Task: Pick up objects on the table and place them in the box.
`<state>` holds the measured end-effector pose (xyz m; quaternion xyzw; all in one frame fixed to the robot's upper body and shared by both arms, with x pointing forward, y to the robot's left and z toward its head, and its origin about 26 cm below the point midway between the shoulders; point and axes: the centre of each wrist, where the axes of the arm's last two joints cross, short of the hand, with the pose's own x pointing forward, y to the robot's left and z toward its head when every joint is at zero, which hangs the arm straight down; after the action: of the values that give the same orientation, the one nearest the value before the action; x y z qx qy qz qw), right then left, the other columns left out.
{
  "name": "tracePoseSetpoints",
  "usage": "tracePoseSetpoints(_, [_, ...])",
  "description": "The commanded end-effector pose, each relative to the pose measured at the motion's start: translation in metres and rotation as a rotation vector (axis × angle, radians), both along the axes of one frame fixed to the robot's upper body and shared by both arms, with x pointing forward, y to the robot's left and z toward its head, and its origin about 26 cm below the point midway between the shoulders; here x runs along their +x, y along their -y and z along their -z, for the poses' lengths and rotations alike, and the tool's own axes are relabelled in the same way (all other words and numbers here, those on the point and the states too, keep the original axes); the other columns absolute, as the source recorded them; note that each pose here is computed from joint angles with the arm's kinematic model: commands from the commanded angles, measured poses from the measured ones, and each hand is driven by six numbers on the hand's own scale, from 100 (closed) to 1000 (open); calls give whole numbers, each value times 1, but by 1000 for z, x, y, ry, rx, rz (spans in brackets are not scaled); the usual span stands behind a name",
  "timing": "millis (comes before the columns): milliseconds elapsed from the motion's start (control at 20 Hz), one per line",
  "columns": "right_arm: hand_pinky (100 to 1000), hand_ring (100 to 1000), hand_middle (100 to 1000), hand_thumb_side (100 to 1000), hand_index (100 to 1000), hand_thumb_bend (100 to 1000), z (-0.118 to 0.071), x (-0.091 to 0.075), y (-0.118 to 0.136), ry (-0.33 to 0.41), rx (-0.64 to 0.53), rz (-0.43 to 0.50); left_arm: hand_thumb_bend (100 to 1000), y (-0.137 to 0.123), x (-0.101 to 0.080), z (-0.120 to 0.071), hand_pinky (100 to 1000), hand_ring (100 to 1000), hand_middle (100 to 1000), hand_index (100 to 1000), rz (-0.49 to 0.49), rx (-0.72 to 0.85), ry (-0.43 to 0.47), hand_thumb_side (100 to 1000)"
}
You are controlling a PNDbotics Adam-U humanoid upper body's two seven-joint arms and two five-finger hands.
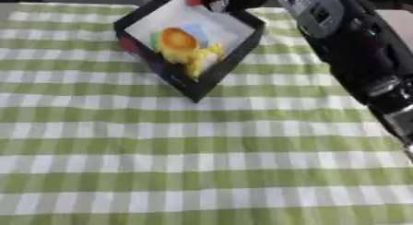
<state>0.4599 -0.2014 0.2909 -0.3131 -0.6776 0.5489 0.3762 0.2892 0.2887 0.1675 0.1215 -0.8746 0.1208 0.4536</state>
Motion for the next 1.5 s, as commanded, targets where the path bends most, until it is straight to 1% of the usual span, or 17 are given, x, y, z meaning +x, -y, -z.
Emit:
tracePoseSetpoints(50, [812, 736, 535, 100, 629, 113, 6, 16, 0, 25, -49, 8, 276, 1, -1, -11, 841, 771, 773, 835, 20, 22, 33, 690])
tracePoseSetpoints(150, [817, 747, 552, 100, 652, 142, 16, 22, 0, 10, -66, -2, 278, 1, -1, -11, 841, 770, 772, 834, 20, 19, 35, 689])
tracePoseSetpoints(200, [822, 758, 576, 100, 684, 174, 20, 24, 0, 8, -78, -5, 278, 1, -1, -12, 841, 770, 772, 834, 20, 19, 36, 688])
tracePoseSetpoints(250, [832, 783, 630, 100, 746, 235, 25, 26, 1, 8, -88, -9, 279, 1, -1, -12, 841, 771, 772, 834, 20, 18, 37, 688])
tracePoseSetpoints(300, [847, 823, 711, 100, 818, 347, 29, 27, 2, 9, -96, -13, 280, 1, -1, -12, 841, 771, 772, 834, 20, 18, 36, 689])
tracePoseSetpoints(350, [858, 846, 746, 100, 852, 399, 32, 28, 3, 14, -106, -17, 280, 1, -1, -12, 840, 771, 772, 835, 21, 17, 35, 689])
tracePoseSetpoints(400, [870, 863, 767, 100, 875, 419, 33, 28, 4, 20, -117, -21, 280, 1, -1, -12, 840, 771, 772, 835, 21, 17, 33, 689])
tracePoseSetpoints(550, [889, 878, 773, 100, 887, 349, 29, 27, 6, 28, -119, -32, 280, 0, -1, -11, 840, 771, 772, 835, 17, 15, 28, 689])
tracePoseSetpoints(650, [892, 880, 777, 100, 888, 366, 22, 25, 6, 29, -106, -35, 282, -1, -1, -10, 839, 772, 772, 836, 14, 14, 26, 687])
tracePoseSetpoints(900, [887, 873, 773, 100, 885, 366, 8, 16, 7, 28, -49, -34, 285, -2, -2, -8, 839, 772, 772, 836, 6, 12, 19, 685])
tracePoseSetpoints(1050, [881, 862, 760, 100, 876, 353, -1, 10, 9, 30, -1, -39, 286, -3, -3, -6, 838, 772, 772, 836, 0, 12, 14, 685])
tracePoseSetpoints(1150, [866, 842, 740, 100, 862, 347, -10, 3, 13, 43, 55, -34, 286, -4, -3, -5, 838, 772, 772, 836, -4, 11, 11, 684])
tracePoseSetpoints(1200, [861, 836, 732, 100, 853, 311, -15, -1, 16, 55, 89, -22, 286, -4, -3, -4, 838, 772, 772, 836, -7, 11, 9, 683])
tracePoseSetpoints(1250, [852, 828, 718, 100, 841, 223, -20, -6, 20, 65, 120, 0, 285, -5, -4, -4, 837, 772, 772, 836, -11, 12, 7, 682])
tracePoseSetpoints(1350, [847, 822, 707, 100, 833, 100, -30, -18, 27, 79, 187, 36, 286, -7, -4, -2, 837, 771, 772, 835, -21, 12, 0, 682])
tracePoseSetpoints(1500, [848, 821, 698, 121, 822, 100, -44, -46, 39, 109, 319, 18, 285, -8, -5, 1, 837, 771, 772, 835, -30, 12, -7, 683])
